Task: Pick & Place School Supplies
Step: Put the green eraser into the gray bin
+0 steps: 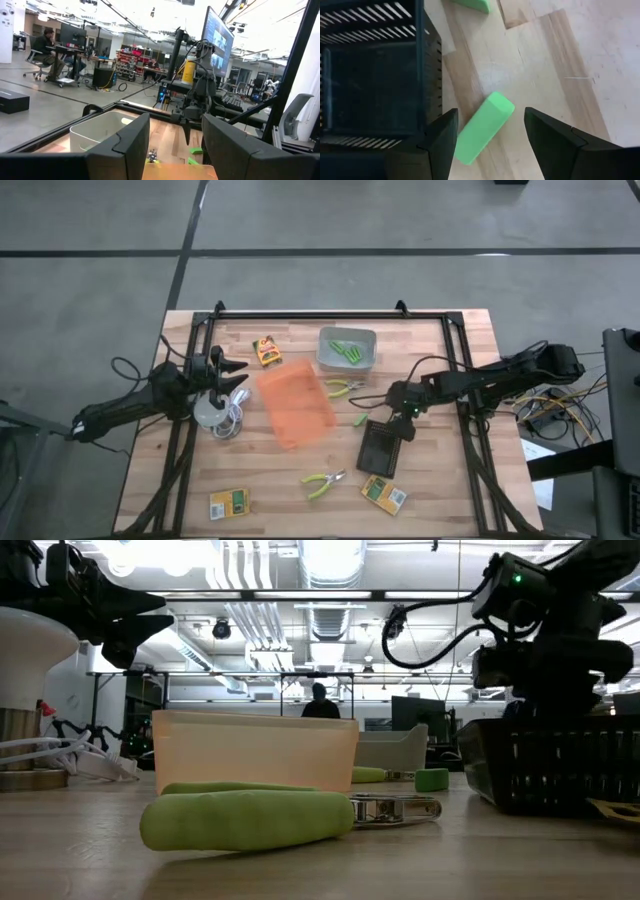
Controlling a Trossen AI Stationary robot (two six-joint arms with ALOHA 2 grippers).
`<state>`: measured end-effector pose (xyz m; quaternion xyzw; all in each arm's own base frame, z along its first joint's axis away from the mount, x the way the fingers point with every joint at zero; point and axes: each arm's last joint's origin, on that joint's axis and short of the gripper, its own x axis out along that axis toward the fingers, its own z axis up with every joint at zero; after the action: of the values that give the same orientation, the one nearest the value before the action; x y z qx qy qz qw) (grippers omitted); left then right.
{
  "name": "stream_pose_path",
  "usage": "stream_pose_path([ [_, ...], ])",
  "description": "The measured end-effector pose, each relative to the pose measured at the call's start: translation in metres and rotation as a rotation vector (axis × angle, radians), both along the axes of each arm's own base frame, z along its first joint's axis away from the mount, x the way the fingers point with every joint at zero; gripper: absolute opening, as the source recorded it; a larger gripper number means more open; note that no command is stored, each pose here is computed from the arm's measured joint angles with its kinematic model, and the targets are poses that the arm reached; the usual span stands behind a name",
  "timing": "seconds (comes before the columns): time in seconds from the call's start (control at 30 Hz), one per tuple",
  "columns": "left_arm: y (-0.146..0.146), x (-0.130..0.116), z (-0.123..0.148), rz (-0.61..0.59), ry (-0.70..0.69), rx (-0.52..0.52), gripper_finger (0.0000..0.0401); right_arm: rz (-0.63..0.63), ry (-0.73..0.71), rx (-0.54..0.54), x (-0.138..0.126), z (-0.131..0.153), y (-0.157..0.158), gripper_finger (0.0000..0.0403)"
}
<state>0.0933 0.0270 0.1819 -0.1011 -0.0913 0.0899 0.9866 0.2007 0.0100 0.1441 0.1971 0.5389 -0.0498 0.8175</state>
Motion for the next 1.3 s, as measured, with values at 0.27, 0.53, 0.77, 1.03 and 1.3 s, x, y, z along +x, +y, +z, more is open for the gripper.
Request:
stream_pose_path([
  [0.27, 0.000, 0.000, 0.000, 0.000, 0.001, 0.000, 0.0188, 0.031, 0.012, 0.005, -0.006, -0.009, 0.000, 0.0221],
  [0.53, 0.000, 0.000, 0.000, 0.000, 0.000, 0.000, 0.0188, 0.033, 0.063, 0.000, -0.011, -0.011, 0.000, 0.0221],
  [0.77, 0.000, 0.000, 0.000, 0.000, 0.000, 0.000, 0.0188, 0.020, 0.094, -0.029, -0.014, -0.011, -0.001, 0.0221],
  [1.03, 0.000, 0.000, 0.000, 0.000, 0.000, 0.000, 0.0188, 0.055, -0.012, -0.080, -0.008, 0.003, -0.002, 0.0221],
  [1.3, 0.000, 0.000, 0.000, 0.000, 0.001, 0.000, 0.0188, 0.083, -0.037, -0.085, -0.002, -0.003, -0.001, 0.0221],
])
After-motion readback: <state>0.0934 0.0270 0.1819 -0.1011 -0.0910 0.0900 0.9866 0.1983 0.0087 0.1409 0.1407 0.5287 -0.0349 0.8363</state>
